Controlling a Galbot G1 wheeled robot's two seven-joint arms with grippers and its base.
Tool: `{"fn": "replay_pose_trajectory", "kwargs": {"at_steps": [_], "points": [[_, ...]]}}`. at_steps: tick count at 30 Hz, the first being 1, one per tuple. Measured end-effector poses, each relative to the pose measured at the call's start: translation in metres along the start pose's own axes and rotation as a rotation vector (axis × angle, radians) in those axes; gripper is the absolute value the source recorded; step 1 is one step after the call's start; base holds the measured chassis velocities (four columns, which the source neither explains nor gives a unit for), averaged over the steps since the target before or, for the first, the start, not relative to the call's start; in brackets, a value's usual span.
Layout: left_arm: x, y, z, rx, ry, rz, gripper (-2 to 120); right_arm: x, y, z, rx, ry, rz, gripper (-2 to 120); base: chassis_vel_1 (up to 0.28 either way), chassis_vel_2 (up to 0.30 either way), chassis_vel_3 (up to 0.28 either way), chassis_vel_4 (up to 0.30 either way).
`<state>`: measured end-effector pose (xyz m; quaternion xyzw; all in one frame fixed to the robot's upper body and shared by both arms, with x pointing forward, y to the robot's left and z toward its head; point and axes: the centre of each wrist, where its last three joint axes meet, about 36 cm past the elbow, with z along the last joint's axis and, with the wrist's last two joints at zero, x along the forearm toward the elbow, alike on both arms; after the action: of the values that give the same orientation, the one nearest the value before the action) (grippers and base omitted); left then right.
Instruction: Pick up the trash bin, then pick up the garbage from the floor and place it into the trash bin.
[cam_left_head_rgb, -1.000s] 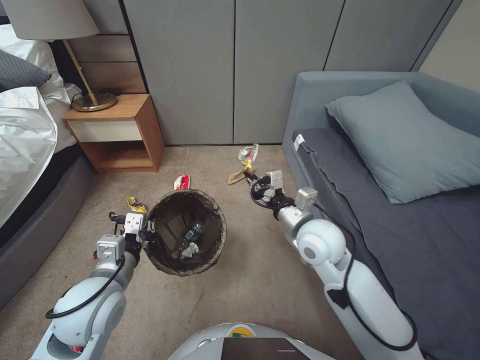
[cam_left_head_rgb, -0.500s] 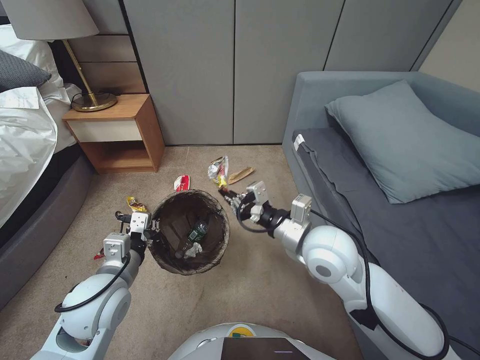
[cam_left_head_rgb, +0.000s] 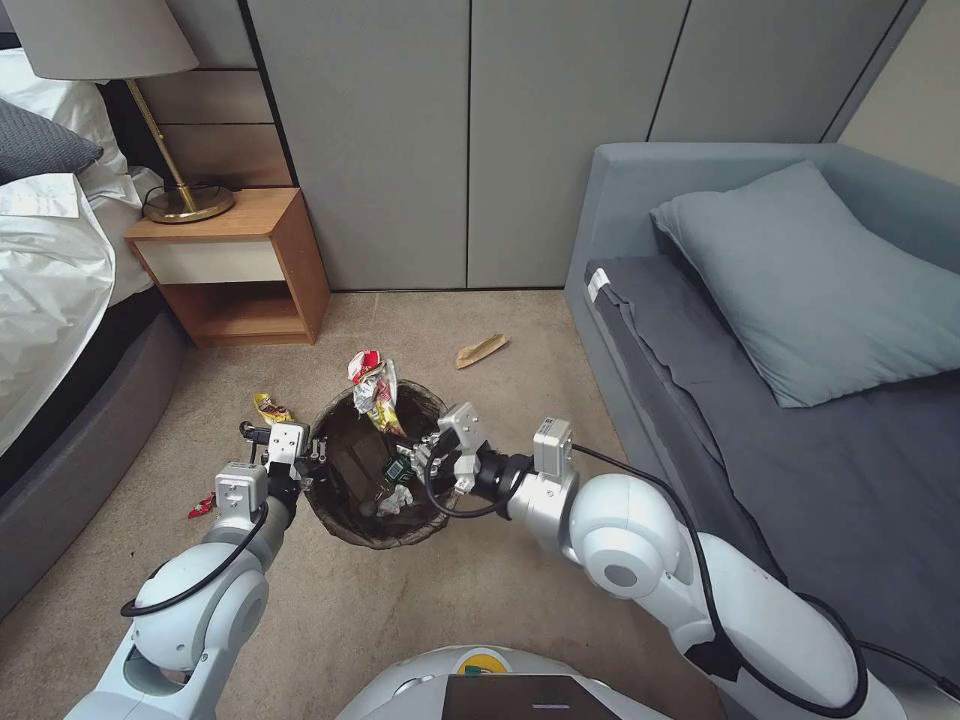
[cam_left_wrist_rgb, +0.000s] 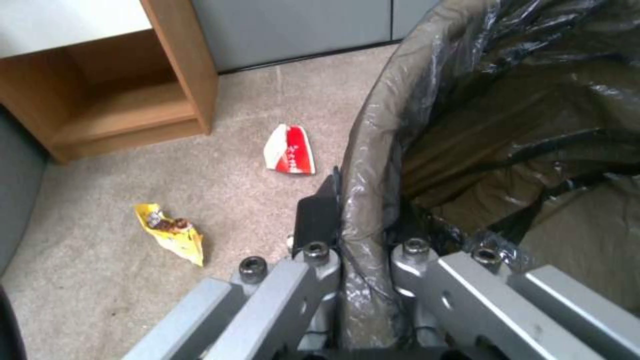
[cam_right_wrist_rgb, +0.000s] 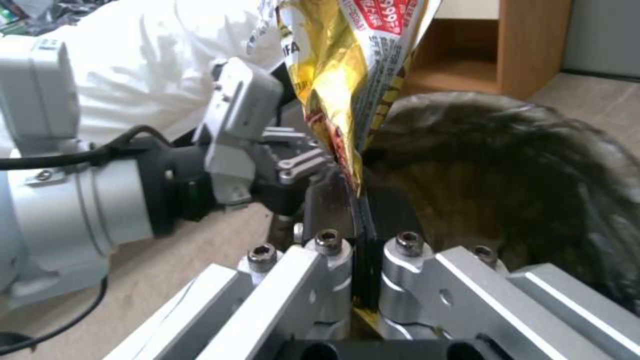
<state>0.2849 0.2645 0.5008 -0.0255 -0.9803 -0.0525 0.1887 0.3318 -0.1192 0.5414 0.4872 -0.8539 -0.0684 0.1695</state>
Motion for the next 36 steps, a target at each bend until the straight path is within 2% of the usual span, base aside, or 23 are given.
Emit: {"fn": "replay_pose_trajectory", "kwargs": {"at_steps": [7,9,10,14,17,18,20,21,24,25,27,28,31,36], "points": [[0.0,-0.003,0.0,0.031,0.012,0.018,3,-0.009,0.003,-0.003,0.003,0.01,0.013,0,0.0,0.0,0.0,0.0],[0.0,-0.003,0.0,0.034,0.011,0.018,3,-0.012,0.003,-0.003,0.0,0.016,0.022,10,0.0,0.0,0.0,0.0],[0.0,-0.003,0.0,0.037,0.01,0.018,3,-0.014,0.004,0.0,-0.006,0.026,0.036,18,0.0,0.0,0.0,0.0],[0.0,-0.004,0.0,0.039,0.011,0.019,3,-0.016,0.005,0.003,-0.014,0.034,0.049,26,0.0,0.0,0.0,0.0],[0.001,-0.003,-0.001,0.033,0.009,0.019,3,-0.017,0.005,0.007,-0.002,0.04,0.062,41,0.0,0.0,0.0,0.0],[0.001,-0.003,-0.001,0.033,0.009,0.019,3,-0.017,0.005,0.007,-0.002,0.04,0.062,41,0.0,0.0,0.0,0.0],[0.002,-0.003,-0.002,0.028,0.007,0.02,3,-0.018,0.005,0.008,-0.003,0.039,0.062,52,0.0,0.0,0.0,0.0],[0.002,-0.003,-0.002,0.028,0.007,0.02,3,-0.018,0.005,0.008,-0.003,0.039,0.062,52,0.0,0.0,0.0,0.0],[0.003,-0.001,-0.004,0.022,0.003,0.02,3,-0.02,0.005,0.011,-0.005,0.04,0.066,68,0.0,0.0,0.0,0.0],[0.003,-0.001,-0.004,0.022,0.003,0.02,3,-0.02,0.005,0.011,-0.005,0.04,0.066,68,0.0,0.0,0.0,0.0],[0.003,-0.001,-0.004,0.022,0.004,0.02,3,-0.02,0.006,0.013,-0.005,0.041,0.069,78,0.0,0.0,0.0,0.0],[0.003,-0.001,-0.004,0.022,0.004,0.02,3,-0.02,0.006,0.013,-0.005,0.041,0.069,78,0.0,0.0,0.0,0.0],[0.004,-0.001,-0.003,0.022,0.006,0.021,3,-0.02,0.006,0.014,0.001,0.036,0.075,92,0.0,0.0,0.0,0.0],[0.004,-0.001,-0.004,0.019,0.005,0.023,3,-0.02,0.003,0.013,0.017,0.024,0.091,100,0.0,0.0,0.0,0.0]]}}
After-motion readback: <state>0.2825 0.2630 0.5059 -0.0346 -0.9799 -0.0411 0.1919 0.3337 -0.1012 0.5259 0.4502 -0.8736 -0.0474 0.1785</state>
